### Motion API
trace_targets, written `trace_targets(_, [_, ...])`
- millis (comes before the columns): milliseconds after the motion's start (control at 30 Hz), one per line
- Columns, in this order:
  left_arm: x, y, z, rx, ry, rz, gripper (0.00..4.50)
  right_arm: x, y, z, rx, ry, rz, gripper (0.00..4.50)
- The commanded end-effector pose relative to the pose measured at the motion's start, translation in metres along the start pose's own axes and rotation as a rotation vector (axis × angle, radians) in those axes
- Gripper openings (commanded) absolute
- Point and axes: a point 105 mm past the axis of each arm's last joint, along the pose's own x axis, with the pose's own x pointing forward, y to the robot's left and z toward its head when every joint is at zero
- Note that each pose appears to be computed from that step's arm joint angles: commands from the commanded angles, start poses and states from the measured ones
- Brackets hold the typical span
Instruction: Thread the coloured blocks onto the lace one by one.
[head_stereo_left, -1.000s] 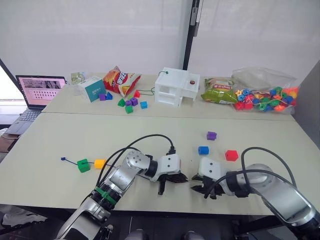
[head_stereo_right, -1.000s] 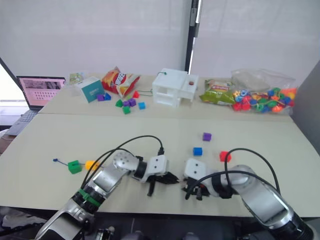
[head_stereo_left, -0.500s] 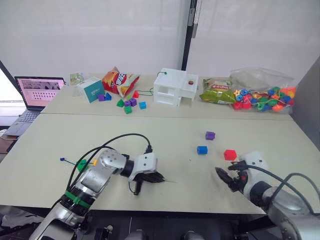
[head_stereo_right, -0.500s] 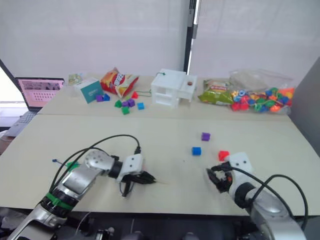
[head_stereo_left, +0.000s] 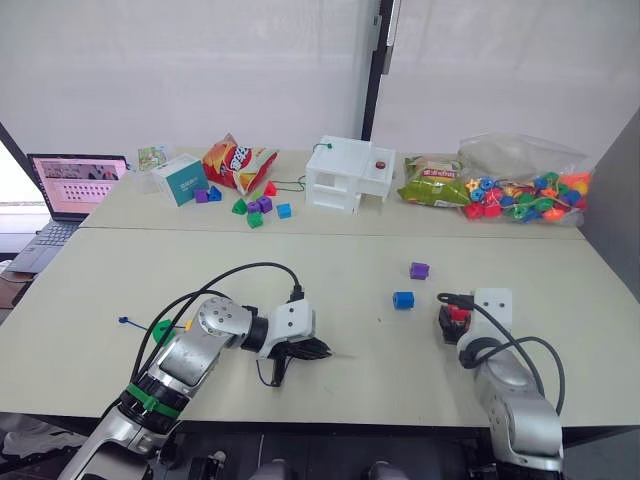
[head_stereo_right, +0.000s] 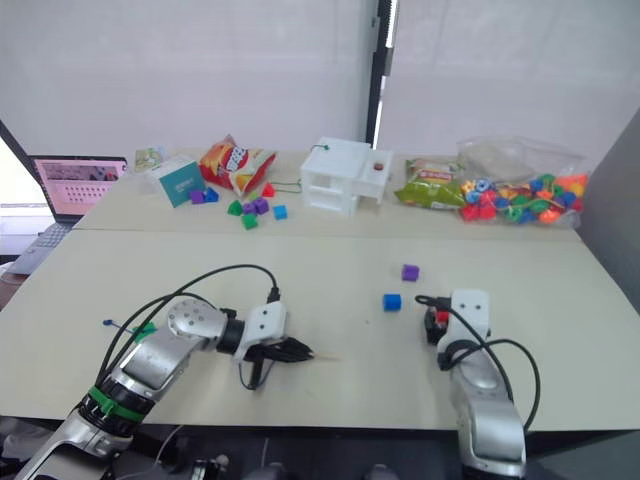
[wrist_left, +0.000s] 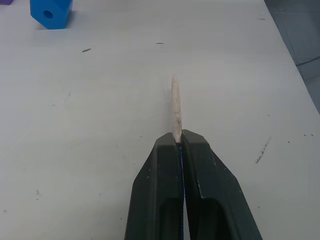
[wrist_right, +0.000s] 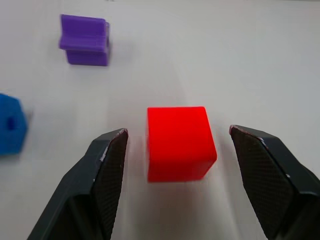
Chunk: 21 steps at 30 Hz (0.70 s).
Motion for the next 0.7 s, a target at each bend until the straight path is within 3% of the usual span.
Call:
trace_targets(33, [-0.002,0.001,0.010,0.026,-0.026,0.016,0.00,0.004,0.001,0.008,0.022,-0.052,0.024,3.42])
trace_targets(67, [-0.002,0.001,0.009,0.026,-0.024,0.019,0.00,0.004,0.001,0.007,0.041,-0.054,0.023,2.90])
trace_targets(233, [-0.002,0.002,0.009,0.027,-0.022,0.029,0.00,0.000,0.006,0.012,0.093,-0.095,0.040,1.23])
trace_targets(367, [-0.002,0.002,0.008,0.025,-0.022,0.028,0.00,-0.009,0.011,0.024,0.055,-0.148,0.059,1.19])
trace_targets(533, [-0.001,0.002,0.008,0.024,-0.024,0.028,0.00,-0.045,0.029,0.038,0.019,-0.201,0.146,1.19])
trace_targets(633, [-0.002,0.002,0.008,0.024,-0.027,0.027,0.00,-0.093,0.087,0.038,-0.023,-0.187,0.417,1.19])
trace_targets(700, [-0.002,0.003,0.009,0.022,-0.029,0.025,0.00,-0.109,0.110,0.027,-0.053,-0.133,0.515,1.19])
